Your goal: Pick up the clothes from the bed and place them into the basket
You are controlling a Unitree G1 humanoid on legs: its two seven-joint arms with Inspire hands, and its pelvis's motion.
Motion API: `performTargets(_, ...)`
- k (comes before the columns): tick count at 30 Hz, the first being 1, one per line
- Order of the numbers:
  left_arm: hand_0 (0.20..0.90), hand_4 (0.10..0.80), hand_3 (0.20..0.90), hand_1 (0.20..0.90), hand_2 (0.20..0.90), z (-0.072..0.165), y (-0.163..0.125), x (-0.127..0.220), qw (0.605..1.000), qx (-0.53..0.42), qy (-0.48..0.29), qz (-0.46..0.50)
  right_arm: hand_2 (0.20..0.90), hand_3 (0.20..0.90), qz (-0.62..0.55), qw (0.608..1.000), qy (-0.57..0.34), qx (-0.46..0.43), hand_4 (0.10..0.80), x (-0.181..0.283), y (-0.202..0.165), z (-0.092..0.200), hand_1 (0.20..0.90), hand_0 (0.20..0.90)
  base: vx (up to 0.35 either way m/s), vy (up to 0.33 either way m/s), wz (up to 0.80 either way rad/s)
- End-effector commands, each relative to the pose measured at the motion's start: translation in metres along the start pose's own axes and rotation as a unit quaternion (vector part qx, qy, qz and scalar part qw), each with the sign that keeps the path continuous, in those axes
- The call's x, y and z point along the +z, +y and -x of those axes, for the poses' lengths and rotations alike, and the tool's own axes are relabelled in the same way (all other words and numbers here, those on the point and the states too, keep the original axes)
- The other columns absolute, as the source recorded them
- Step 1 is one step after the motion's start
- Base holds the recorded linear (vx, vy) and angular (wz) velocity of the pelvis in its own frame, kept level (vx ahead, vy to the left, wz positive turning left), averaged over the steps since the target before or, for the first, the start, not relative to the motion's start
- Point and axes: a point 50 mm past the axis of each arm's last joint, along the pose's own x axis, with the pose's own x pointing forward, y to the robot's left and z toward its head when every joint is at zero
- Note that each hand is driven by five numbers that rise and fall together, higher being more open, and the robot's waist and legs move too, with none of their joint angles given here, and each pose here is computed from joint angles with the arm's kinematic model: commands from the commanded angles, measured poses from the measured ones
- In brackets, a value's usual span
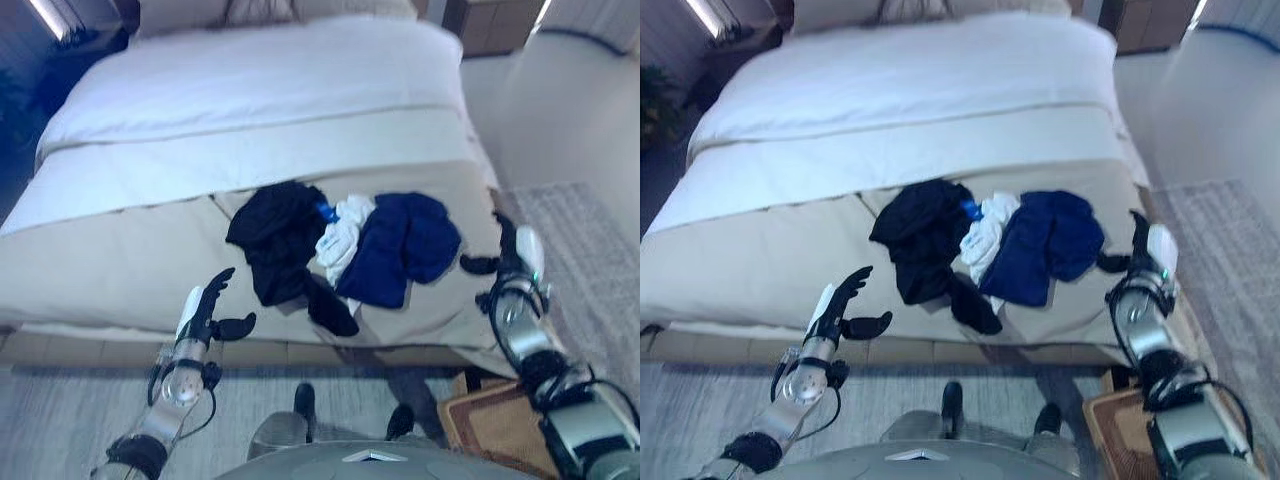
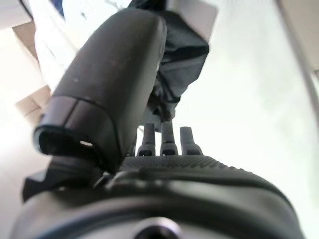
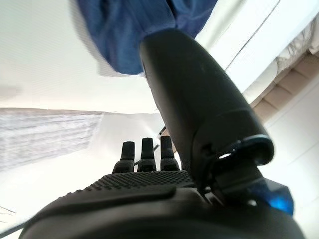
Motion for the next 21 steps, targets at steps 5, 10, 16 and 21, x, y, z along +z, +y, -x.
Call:
performTargets(5,0.9,0.8,0.9,0.9,0.9,-0.01,0.022,0.064,0.983,0.035,-0.148,0.102,0.9,0.9,-0.031,0.994,-0.084,-0.07,0.8,0.071,-0.045,-0.037,0.9,0.9,0.021,-0.005,0.2)
performTargets(10,0.9,0.8,0.9,0.9,0.9,-0.009,0.022,0.075,0.977,0.023,-0.166,0.134,0.9,0.9,-0.054,0.992,-0.074,-0.081,0.8,0.082,-0.062,-0.047,0.9,0.9,0.004,-0.001,0.12)
performTargets(16,0.9,0.8,0.9,0.9,0.9,-0.005,0.024,0.095,0.969,0.007,-0.203,0.14,0.9,0.9,-0.124,0.987,-0.075,-0.075,0.8,0.113,-0.086,-0.059,0.9,0.9,0.002,0.004,0.08)
performTargets(21,0.9,0.8,0.9,0.9,0.9,-0.003,0.031,0.102,0.964,0.012,-0.221,0.15,0.9,0.9,-0.103,0.99,-0.067,-0.069,0.8,0.123,-0.098,-0.064,0.9,0.9,0.002,0.004,0.04)
